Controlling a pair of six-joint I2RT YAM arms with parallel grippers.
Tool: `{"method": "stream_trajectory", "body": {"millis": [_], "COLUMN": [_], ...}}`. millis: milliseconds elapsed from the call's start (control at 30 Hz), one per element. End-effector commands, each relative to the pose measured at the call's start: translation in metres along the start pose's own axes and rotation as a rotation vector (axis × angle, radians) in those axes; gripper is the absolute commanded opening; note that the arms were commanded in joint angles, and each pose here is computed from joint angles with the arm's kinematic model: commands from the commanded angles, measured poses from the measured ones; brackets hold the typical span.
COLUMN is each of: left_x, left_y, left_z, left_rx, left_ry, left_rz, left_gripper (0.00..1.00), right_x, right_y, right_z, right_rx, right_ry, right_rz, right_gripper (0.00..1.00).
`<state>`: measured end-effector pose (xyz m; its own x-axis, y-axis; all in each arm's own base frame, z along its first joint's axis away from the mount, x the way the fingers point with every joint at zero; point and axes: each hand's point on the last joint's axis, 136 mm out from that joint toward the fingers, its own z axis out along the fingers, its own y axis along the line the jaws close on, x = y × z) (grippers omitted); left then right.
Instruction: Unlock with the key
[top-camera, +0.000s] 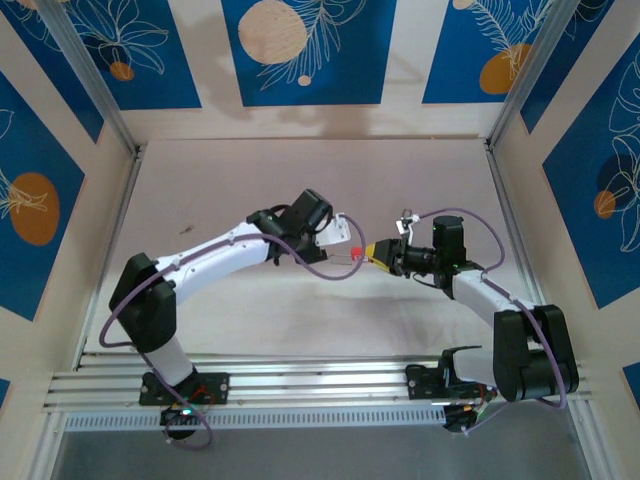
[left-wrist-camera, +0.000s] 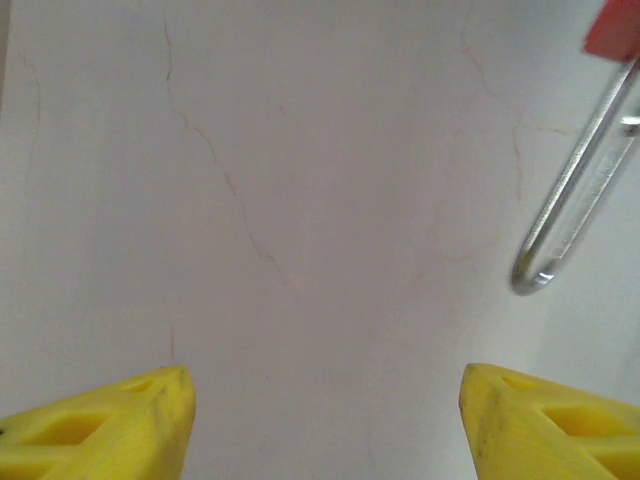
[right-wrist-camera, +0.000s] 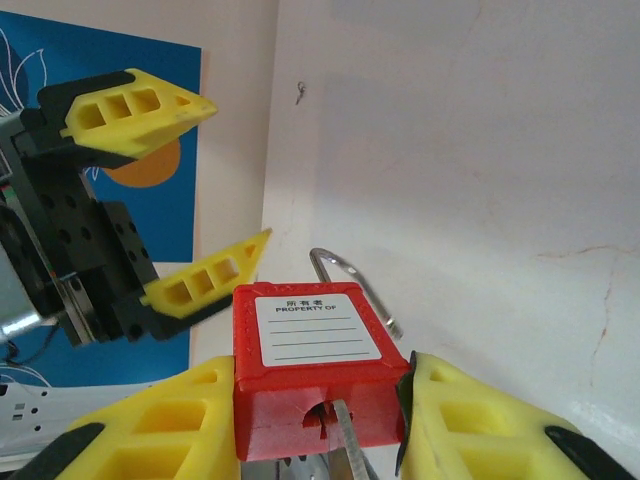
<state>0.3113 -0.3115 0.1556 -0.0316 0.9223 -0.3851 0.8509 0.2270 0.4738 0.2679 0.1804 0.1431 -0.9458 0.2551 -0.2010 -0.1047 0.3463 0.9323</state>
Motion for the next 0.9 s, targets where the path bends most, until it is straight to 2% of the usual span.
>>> {"method": "stream_trajectory", "body": {"millis": [0,133,300,500,867], "left_x": [-0.036,-0.061,-0.08,-0.097,-0.097], "left_y": [-0.005,-0.02,-0.028,-0.025,-0.037], "left_z": [-0.019,-0.028,-0.029,-0.022,0.003], "left_rx": [-0.156,-0.361,-0.511,-0.668,-0.694], "left_ry": [-0.164,-0.299,-0.361,-0.394,-0.361], "left_rz": [0.071,0.19,0.248,0.272,0.343], "left_gripper": [0.74,0.83,0.95,0.96,0.93], "right_x": [-0.005,-0.007,-0.009,-0.007,-0.005], "right_y": [0.009,0.013,0.008,0.008,0.008], "right_z": [0.002,0.004,0.007,0.008,0.006], "right_rx": [-0.017,-0.015,0.003,-0.008,-0.025], "right_ry": [0.0,-0.003,-0.019,-0.021,-0.026], "right_rz": [-0.007,0.002,0.04,0.071,0.125], "right_gripper": [0.16,0.16,0.16,0.16,0.16]}}
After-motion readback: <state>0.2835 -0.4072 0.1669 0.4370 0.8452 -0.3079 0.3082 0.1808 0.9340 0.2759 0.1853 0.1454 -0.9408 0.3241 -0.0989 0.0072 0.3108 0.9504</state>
